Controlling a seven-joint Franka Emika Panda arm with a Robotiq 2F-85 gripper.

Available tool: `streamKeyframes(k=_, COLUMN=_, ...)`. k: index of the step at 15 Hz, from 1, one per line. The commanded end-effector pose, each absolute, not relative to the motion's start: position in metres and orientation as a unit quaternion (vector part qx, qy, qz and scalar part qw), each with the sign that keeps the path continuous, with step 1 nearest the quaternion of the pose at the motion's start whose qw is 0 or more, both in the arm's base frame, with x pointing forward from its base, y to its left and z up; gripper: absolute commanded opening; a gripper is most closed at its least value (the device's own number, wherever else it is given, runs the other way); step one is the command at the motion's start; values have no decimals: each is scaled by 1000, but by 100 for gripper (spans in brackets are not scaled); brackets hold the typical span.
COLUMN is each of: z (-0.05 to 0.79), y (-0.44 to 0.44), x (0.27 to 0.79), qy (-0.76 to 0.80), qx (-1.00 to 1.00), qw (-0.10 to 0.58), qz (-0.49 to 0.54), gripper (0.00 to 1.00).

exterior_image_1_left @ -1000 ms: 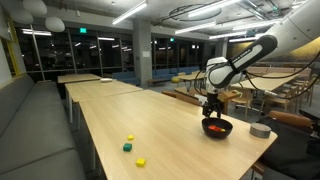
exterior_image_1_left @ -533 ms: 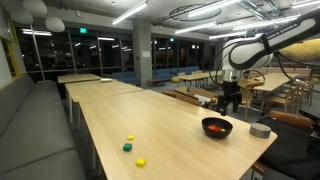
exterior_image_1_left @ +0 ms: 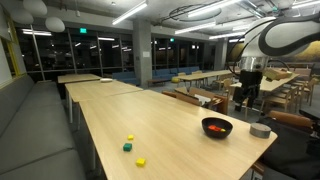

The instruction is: Pick up the orange objects from the table and put them in the bowl

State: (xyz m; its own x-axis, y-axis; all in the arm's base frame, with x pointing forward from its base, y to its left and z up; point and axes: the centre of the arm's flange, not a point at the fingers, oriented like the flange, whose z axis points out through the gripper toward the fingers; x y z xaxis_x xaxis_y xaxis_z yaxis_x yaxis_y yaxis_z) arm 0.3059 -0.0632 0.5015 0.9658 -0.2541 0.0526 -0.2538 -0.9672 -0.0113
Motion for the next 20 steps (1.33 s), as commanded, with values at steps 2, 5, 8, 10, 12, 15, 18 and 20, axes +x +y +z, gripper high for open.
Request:
streamKeyframes(k=2, z=511, y=-43, x=269, qy=132, qx=-989, qw=12, qz=-59, gripper=100)
streamKeyframes(k=5, z=511, y=-44, x=258, qy=134, qx=-989, qw=18, qz=-66, gripper=100)
streamKeyframes(k=8, z=507, y=-50, x=268, qy=129, qx=-990, qw=9, qz=-54, gripper=100)
streamKeyframes(k=10, z=505, y=-50, x=266, qy=129, qx=-990, qw=9, qz=-52, gripper=100)
streamKeyframes(k=12, z=504, y=-50, x=267, qy=129, qx=-990, qw=9, qz=-50, gripper=100)
streamKeyframes(k=15, z=503, y=-50, x=267, qy=129, qx=-990, qw=9, qz=-48, gripper=100)
streamKeyframes(k=18, z=503, y=-50, x=267, qy=129, qx=-990, qw=9, qz=-48, gripper=100)
streamKeyframes(k=20, z=503, y=-50, x=267, qy=129, qx=-990, qw=9, qz=-48, gripper=100)
